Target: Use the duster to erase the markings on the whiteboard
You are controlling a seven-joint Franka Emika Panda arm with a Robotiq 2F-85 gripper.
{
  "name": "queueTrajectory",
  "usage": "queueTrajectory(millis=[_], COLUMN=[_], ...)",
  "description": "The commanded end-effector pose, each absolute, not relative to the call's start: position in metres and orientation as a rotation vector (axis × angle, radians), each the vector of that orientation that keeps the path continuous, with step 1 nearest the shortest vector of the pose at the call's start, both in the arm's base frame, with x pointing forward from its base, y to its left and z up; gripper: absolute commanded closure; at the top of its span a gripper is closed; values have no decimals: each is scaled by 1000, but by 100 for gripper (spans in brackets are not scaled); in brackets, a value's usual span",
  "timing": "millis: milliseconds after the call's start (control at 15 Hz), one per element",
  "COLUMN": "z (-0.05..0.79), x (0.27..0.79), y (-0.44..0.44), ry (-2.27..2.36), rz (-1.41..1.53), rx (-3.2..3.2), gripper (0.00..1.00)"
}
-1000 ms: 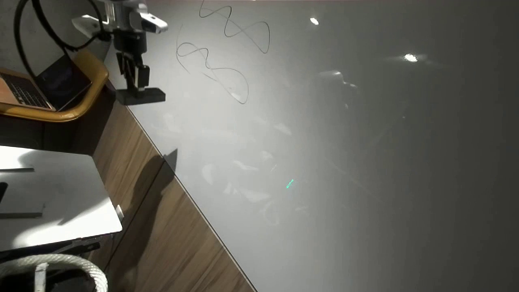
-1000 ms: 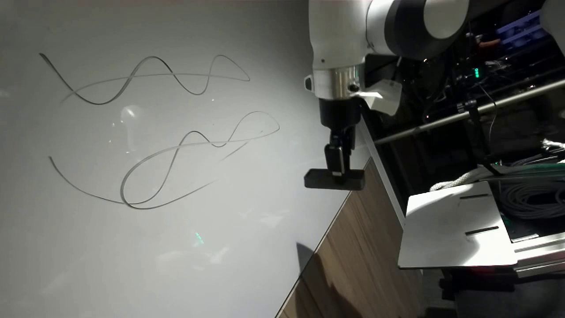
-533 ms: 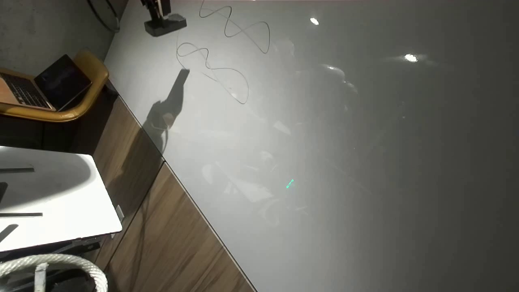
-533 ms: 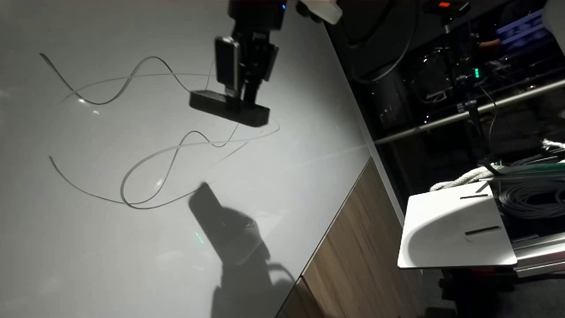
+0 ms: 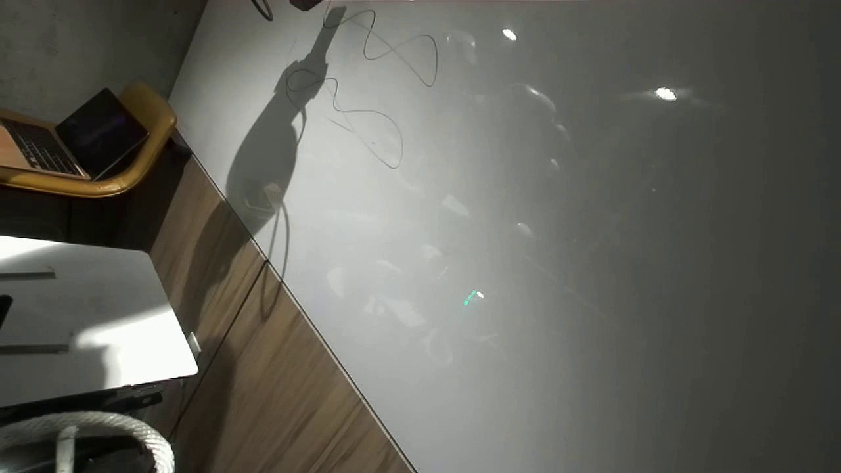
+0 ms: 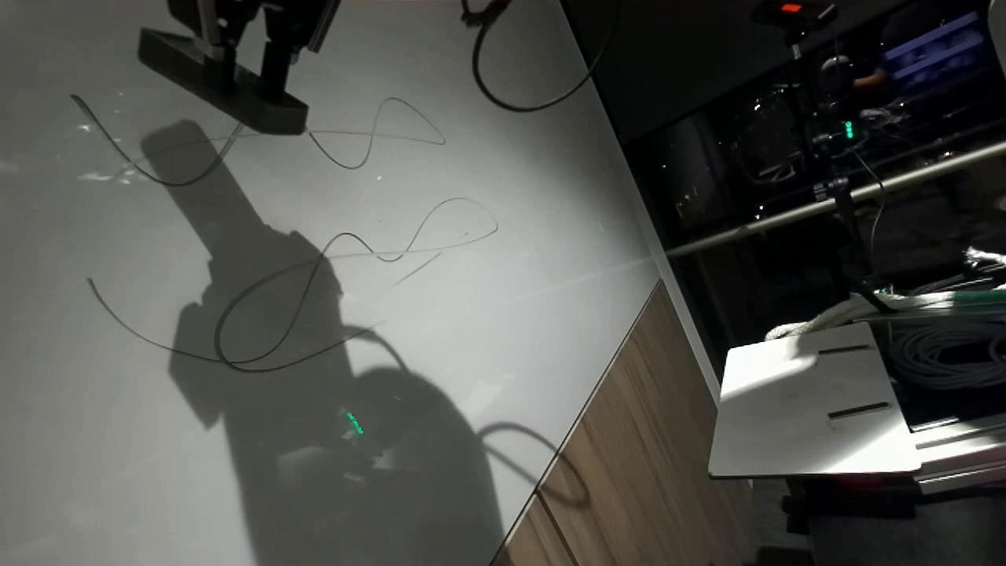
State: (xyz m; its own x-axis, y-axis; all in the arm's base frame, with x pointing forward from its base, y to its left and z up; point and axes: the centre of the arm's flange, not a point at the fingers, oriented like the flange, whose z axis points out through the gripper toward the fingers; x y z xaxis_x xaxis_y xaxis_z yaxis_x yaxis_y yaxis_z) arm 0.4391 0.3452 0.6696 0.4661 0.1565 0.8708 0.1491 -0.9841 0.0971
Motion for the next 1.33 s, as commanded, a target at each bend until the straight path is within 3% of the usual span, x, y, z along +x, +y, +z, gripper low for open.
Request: queueTrajectory(millis=[0, 867, 1267], z=[679, 627, 648], x=[492, 534, 552], y=[392, 467, 398], ry=[266, 320, 330], rz=[1645, 1594, 1551], rx=[2646, 2588, 2470], gripper=[73, 73, 73])
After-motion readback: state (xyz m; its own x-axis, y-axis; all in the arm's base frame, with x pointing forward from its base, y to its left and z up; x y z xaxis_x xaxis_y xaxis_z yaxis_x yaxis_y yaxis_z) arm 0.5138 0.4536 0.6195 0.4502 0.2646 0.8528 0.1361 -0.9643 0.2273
